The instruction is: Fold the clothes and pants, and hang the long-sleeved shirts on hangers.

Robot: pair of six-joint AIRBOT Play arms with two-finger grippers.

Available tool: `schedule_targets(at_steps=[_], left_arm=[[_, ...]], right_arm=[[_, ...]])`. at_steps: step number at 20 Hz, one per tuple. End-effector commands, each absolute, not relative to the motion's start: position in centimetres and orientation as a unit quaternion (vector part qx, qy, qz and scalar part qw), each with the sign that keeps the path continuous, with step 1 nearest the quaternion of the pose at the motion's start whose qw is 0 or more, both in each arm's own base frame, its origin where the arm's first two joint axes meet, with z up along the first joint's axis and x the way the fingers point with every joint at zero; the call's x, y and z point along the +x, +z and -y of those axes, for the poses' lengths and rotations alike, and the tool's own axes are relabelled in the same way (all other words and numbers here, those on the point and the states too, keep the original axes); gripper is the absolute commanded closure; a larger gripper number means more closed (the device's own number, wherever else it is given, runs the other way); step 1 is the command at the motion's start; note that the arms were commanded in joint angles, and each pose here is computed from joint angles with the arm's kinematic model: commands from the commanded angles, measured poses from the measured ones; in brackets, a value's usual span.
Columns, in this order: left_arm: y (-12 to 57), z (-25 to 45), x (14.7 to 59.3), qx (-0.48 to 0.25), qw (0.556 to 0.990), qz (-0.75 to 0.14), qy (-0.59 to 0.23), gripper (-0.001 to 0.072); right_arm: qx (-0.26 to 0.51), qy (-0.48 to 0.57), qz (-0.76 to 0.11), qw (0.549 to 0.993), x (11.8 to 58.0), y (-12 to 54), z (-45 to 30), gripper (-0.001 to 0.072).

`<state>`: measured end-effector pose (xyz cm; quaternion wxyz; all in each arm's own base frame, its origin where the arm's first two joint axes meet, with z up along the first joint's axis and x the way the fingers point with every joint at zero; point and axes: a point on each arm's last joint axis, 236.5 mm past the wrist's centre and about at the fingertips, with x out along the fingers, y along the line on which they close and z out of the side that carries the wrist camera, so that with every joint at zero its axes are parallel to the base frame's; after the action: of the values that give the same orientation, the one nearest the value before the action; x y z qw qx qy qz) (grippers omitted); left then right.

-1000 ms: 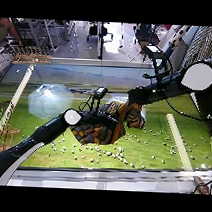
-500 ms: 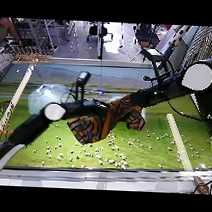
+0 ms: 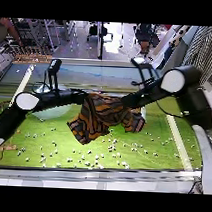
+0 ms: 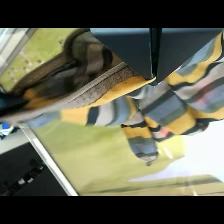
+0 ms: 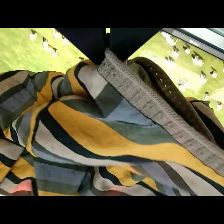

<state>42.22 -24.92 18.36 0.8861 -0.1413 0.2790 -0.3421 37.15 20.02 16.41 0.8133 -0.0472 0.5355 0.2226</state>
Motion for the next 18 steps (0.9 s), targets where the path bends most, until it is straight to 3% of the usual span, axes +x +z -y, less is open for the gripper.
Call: schedule_targets(at_steps=[1, 8, 11, 13, 14, 18], left_arm=[[17.7, 23.6, 42.6, -0.143, 0.885, -0.291, -0.334, 0.0699], [12.9, 23.7, 44.3, -0.177, 0.868, -0.347, -0.308, 0.0698], [11.3, 23.6, 44.6, -0.186, 0.861, -0.366, -0.301, 0.0668], [11.4, 23.3, 43.8, -0.184, 0.853, -0.378, -0.308, 0.0261], [11.7, 22.4, 43.2, -0.184, 0.849, -0.387, -0.310, 0.0178], [10.7, 12.0, 39.4, -0.143, 0.833, -0.472, -0.252, 0.0204]], right_arm=[[-0.044, 0.234, -0.543, 0.805, 38.7, 12.5, -21.3, 0.0693], [0.006, 0.189, -0.480, 0.857, 42.9, 12.6, -23.9, 0.0695], [0.002, 0.174, -0.497, 0.850, 43.0, 10.3, -25.2, 0.0695], [0.002, 0.180, -0.493, 0.851, 43.4, 9.6, -26.3, 0.0694], [0.004, 0.181, -0.492, 0.852, 43.6, 9.4, -26.5, 0.0694], [0.000, 0.179, -0.500, 0.847, 43.4, 8.9, -26.3, 0.0693]])
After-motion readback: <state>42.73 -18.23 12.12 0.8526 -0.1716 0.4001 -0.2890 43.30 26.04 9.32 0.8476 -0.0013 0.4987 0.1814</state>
